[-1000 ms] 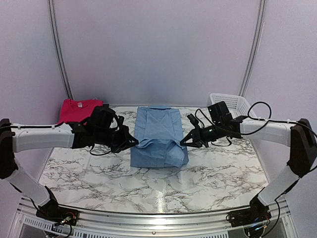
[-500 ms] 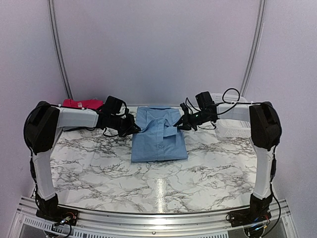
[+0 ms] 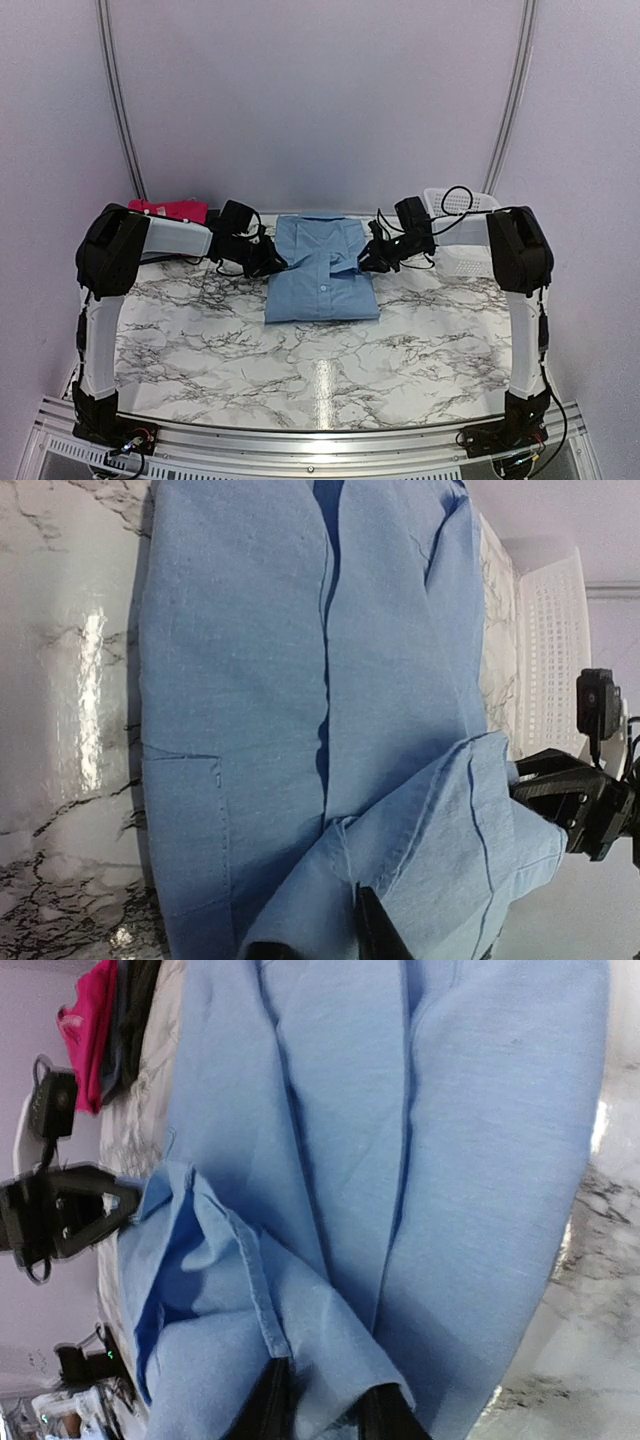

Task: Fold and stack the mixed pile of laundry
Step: Fold the rectangle-folded shirt at the center of the board, then adjust the 2/3-rectangle-folded shirt at the center of the board.

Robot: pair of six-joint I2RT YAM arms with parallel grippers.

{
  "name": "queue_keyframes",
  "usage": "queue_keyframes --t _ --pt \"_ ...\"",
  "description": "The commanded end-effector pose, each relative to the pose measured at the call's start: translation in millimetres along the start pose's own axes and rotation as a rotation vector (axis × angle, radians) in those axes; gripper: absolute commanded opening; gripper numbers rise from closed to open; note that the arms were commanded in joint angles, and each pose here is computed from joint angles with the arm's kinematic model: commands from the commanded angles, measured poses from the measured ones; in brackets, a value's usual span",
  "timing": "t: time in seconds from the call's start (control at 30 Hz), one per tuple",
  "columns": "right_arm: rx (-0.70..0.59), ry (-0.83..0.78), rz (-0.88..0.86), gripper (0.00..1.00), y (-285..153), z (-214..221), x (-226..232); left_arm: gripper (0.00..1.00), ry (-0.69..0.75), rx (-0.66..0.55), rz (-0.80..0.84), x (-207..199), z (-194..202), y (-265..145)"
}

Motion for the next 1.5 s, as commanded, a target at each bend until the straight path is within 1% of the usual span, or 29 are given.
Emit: queue_keyframes --t 0.0,0.03,0.13,0.17,0.23,0.3,0.4,0.43,0.47,0.53,0.6,0.7,0.9,1.17,1.3,1.47 --pt "-0.097 -0.046 0.008 0.34 -30 -32 17 0.35 0.054 -0.023 0.037 -18 -14 -10" --pt "-0.118 -0.051 0.009 0.38 -41 -37 21 0.46 0.068 -0.039 0.046 -24 -19 -17" --pt "-0.188 -0.079 0.029 0.53 -81 -51 35 0.69 0.115 -0.097 0.057 -46 -33 -43" --pt "-0.206 -0.093 0.036 0.55 -93 -54 40 0.76 0.128 -0.114 0.058 -52 -36 -52" --pt "-0.216 -0.114 0.058 0.55 -111 -51 48 0.87 0.147 -0.145 0.057 -59 -40 -70" --pt "-0.203 -0.118 0.056 0.54 -119 -37 54 0.97 0.162 -0.159 0.050 -58 -38 -83" --pt "-0.175 -0.108 -0.003 0.44 -115 -5 66 0.99 0.175 -0.157 0.039 -53 -29 -94" --pt "-0.151 -0.107 -0.010 0.40 -108 8 68 0.99 0.177 -0.147 0.041 -52 -25 -96" --pt "-0.126 -0.112 -0.010 0.34 -100 20 70 0.99 0.175 -0.139 0.040 -50 -22 -97" --pt "-0.071 -0.104 -0.009 0.25 -86 43 70 0.99 0.170 -0.128 0.033 -45 -16 -98" --pt "-0.049 -0.097 -0.017 0.21 -74 58 70 0.99 0.166 -0.123 0.028 -42 -13 -99" --pt "-0.035 -0.096 0.004 0.17 -58 66 61 0.99 0.164 -0.111 0.030 -38 -8 -96" --pt "-0.032 -0.094 0.042 0.14 -30 55 41 0.99 0.165 -0.080 0.025 -33 -4 -87" --pt "-0.047 -0.118 0.017 0.14 -2 25 41 0.99 0.171 -0.075 0.023 -30 -5 -84" --pt "-0.048 -0.137 -0.032 0.14 5 13 51 0.99 0.170 -0.064 0.023 -28 -5 -80" --pt "-0.027 -0.128 -0.111 0.15 19 10 61 0.99 0.166 -0.056 0.022 -26 -7 -76"
Point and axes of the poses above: each gripper's point midway between its finger pads, its own y axis out along the fingers, its own x axis along the line the jaws close on, z = x × y, the point moved 4 cm from there along -y, back along the fingers, and after that the axes turned 9 degrees about -y, right-handed, at the moved point
